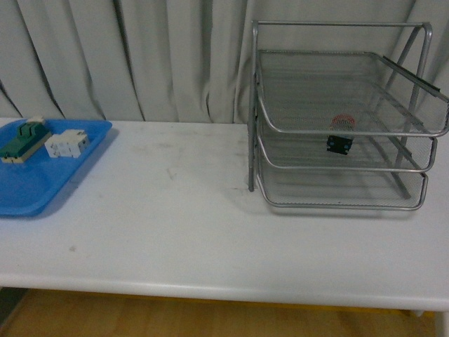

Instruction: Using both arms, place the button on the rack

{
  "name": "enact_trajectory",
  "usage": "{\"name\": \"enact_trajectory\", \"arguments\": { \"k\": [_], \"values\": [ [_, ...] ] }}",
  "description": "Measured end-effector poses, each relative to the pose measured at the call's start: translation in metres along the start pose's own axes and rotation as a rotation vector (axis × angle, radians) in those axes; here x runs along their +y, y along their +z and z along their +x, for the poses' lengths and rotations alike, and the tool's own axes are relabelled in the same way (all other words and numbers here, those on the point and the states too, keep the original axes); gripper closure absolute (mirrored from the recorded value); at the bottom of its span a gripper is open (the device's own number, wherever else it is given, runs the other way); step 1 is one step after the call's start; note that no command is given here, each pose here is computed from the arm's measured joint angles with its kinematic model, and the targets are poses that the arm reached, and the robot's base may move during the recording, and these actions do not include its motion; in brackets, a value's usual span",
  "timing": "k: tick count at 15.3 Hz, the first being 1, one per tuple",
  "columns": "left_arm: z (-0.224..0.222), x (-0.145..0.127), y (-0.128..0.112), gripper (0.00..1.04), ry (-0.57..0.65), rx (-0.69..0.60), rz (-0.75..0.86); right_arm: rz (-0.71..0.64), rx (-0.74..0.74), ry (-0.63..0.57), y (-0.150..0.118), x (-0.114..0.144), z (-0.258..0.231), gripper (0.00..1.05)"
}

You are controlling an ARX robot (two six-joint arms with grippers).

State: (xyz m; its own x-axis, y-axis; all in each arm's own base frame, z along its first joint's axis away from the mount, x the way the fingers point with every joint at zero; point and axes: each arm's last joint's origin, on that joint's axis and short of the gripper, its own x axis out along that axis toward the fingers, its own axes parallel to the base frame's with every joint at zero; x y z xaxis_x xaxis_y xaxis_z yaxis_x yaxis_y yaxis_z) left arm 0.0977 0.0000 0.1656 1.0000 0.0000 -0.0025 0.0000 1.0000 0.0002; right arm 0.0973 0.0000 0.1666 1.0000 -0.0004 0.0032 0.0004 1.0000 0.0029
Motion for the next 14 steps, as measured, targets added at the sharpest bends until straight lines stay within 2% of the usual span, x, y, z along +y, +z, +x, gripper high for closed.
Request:
{"name": "enact_trajectory", "arguments": {
  "k": [2, 5, 14],
  "values": [
    [0.0000, 0.0000, 0.0000, 0.07, 0.000, 0.000, 0.000, 0.000, 0.000, 0.000, 0.0000, 0.0000, 0.0000, 0.40],
    [0.0000, 0.0000, 0.0000, 0.07, 0.000, 0.000, 0.000, 0.000, 0.000, 0.000, 0.0000, 0.0000, 0.0000, 0.06],
    [0.0000, 0.0000, 0.0000, 0.07, 0.000, 0.000, 0.000, 0.000, 0.000, 0.000, 0.0000, 0.0000, 0.0000, 0.06]
  ]
}}
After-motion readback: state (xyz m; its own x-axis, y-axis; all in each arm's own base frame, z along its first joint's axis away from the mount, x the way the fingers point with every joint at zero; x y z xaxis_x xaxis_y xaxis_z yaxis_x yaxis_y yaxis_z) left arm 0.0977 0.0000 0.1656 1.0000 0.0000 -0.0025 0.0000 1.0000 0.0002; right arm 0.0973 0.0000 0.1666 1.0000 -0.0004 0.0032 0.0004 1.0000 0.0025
